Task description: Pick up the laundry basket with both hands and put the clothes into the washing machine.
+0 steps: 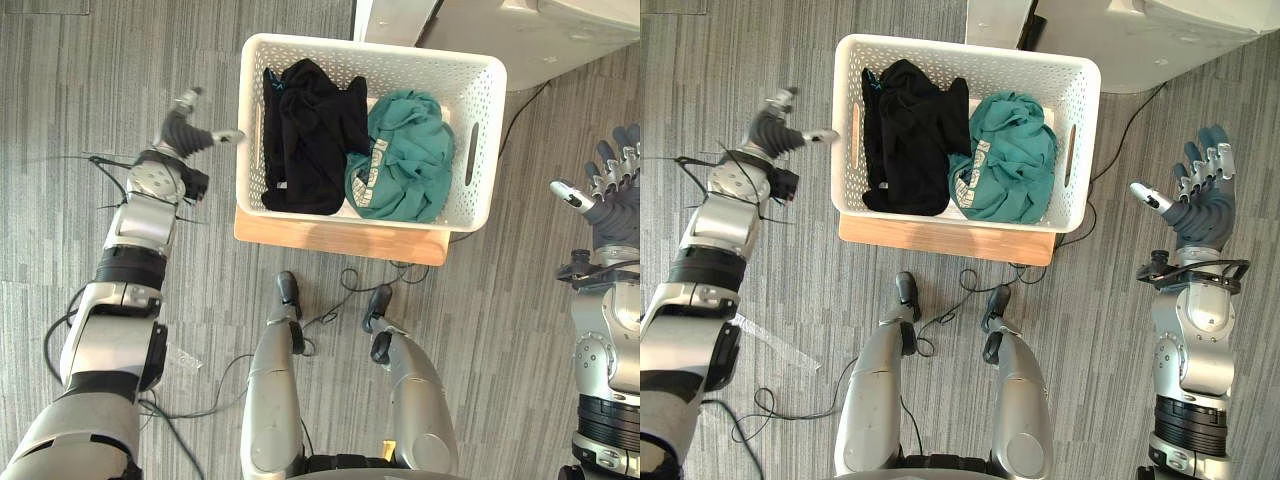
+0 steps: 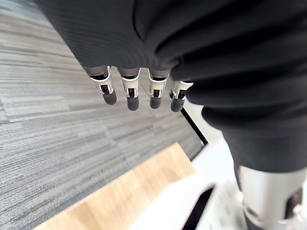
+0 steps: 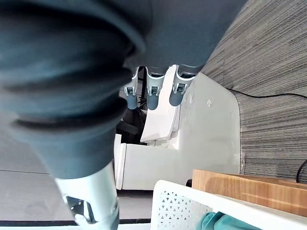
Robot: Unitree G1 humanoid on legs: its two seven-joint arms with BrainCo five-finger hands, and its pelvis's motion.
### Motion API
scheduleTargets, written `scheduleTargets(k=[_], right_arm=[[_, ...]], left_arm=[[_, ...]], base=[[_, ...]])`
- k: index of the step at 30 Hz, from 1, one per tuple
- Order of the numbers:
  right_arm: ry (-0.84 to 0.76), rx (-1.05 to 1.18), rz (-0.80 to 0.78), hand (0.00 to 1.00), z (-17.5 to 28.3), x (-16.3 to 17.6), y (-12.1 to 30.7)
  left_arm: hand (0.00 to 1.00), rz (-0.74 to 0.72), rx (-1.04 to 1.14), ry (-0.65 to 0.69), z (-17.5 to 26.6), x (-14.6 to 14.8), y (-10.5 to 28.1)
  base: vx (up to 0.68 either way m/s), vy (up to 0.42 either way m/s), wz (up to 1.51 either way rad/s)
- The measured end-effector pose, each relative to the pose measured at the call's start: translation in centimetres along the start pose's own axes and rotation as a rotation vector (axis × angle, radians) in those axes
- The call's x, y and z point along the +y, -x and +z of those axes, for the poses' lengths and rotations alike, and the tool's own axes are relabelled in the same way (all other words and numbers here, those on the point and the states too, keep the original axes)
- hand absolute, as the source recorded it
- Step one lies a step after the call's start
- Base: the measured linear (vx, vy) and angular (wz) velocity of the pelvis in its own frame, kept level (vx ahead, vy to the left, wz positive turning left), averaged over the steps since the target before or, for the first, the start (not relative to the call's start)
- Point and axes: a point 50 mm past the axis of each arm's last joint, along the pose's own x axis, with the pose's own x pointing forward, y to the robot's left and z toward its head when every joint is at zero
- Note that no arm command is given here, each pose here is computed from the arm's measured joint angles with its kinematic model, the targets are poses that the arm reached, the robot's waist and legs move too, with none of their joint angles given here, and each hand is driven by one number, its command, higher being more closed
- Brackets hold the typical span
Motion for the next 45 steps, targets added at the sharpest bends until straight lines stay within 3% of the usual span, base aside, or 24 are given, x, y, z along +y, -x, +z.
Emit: scheduleTargets(k=[2, 6, 17, 22, 27, 31, 45], right_arm=[[-0.001, 0.01, 0.009, 0.0, -0.2, 0.2, 0.1], [-0.075, 0.059, 0.062, 0.0, -1.6, 1.1, 0.4], [-0.064, 0.144, 0.051, 0.0, -3.7, 0.6, 0.7], [-0.084, 0.137, 0.017, 0.0, -3.7, 0.2, 0.7], [-0.137, 0.121, -0.033, 0.0, -4.0, 0.8, 0.8], [-0.176, 0.085, -0.056, 0.0, -3.4, 1.5, 0.0], [-0.07, -0.024, -0.309, 0.0, -0.4, -2.2, -1.7]], left_arm=[[0.0, -0.137, -0.059, -0.011, 0.9, -1.2, 0.6], [0.0, -0.272, -0.036, 0.028, 0.1, -2.0, 1.2], [0.0, -0.377, -0.033, -0.08, 0.6, -2.9, 1.1], [0.0, -0.345, -0.06, -0.195, 1.0, -2.7, 0.9], [0.0, -0.132, -0.074, 0.037, 1.6, -3.4, -0.7], [0.0, -0.035, -0.043, 0.106, 1.9, -4.1, -1.4], [0.0, 0.025, -0.036, 0.12, 3.8, -4.6, -2.3]], base=[[0.0, 0.0, 0.0], [0.0, -0.013, -0.05], [0.05, -0.017, -0.01], [0.03, -0.008, -0.01], [0.04, -0.009, 0.01], [0.02, -0.017, -0.02], [0.0, -0.005, -0.07]])
